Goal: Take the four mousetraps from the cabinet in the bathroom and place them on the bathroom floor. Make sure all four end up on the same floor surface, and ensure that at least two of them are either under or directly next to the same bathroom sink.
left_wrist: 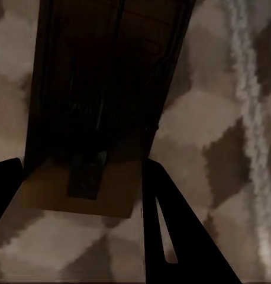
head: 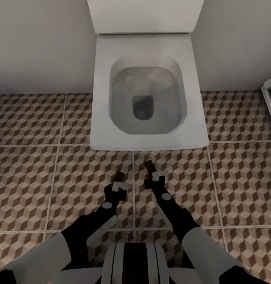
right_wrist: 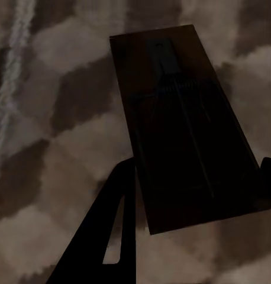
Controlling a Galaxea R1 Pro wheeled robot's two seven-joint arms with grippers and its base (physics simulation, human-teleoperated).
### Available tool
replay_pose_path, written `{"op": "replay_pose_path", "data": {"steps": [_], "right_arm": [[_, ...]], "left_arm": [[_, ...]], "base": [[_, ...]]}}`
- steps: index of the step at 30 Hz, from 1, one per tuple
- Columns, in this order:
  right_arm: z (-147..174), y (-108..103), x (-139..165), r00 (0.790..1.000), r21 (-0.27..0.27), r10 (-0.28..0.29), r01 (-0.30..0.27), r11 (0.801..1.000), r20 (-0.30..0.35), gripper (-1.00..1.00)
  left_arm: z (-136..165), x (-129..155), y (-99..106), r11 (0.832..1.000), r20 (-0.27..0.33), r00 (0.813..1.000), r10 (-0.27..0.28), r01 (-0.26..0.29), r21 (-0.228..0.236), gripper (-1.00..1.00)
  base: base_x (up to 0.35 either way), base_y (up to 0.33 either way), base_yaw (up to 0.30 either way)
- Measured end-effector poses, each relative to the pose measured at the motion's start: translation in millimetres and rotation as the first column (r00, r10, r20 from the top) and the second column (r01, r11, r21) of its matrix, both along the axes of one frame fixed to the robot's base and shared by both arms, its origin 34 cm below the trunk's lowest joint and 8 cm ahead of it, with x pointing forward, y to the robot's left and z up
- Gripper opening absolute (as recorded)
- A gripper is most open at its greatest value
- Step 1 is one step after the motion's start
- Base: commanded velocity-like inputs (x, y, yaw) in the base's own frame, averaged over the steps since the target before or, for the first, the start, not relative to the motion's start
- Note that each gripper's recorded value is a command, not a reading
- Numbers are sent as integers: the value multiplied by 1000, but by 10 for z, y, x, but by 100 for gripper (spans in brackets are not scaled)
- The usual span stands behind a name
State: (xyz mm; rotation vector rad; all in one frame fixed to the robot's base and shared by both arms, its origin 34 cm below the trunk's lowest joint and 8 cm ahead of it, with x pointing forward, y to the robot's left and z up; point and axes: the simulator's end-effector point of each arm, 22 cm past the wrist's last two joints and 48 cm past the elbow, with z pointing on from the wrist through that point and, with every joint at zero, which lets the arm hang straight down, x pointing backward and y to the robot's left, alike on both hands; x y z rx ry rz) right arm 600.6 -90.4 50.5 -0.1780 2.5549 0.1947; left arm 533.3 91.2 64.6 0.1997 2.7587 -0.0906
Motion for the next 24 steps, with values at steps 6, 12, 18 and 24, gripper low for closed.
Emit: {"op": "replay_pose_path", "data": {"steps": [6, 12, 18, 24], "right_arm": [[234, 66, 308, 992, 2, 21, -22, 1000, 127, -100], [317, 85, 406, 982, -36, 71, -65, 997, 175, -100], [324, 91, 412, 980, -43, 80, -74, 996, 181, -100], [310, 93, 394, 981, -43, 82, -76, 996, 176, -100]], "left_arm": [[375, 430, -212, 998, 119, 993, 7, 1, -63, -100], [602, 999, -10, 997, 237, 969, 74, -71, -22, -100], [597, 1040, -23, 997, 211, 975, 72, -75, 5, -100], [269, 714, -4, 998, 84, 996, 37, -41, 50, -100]], "base": [[0, 0, 0], [0, 0, 0], [0, 0, 0], [0, 0, 0]]}}
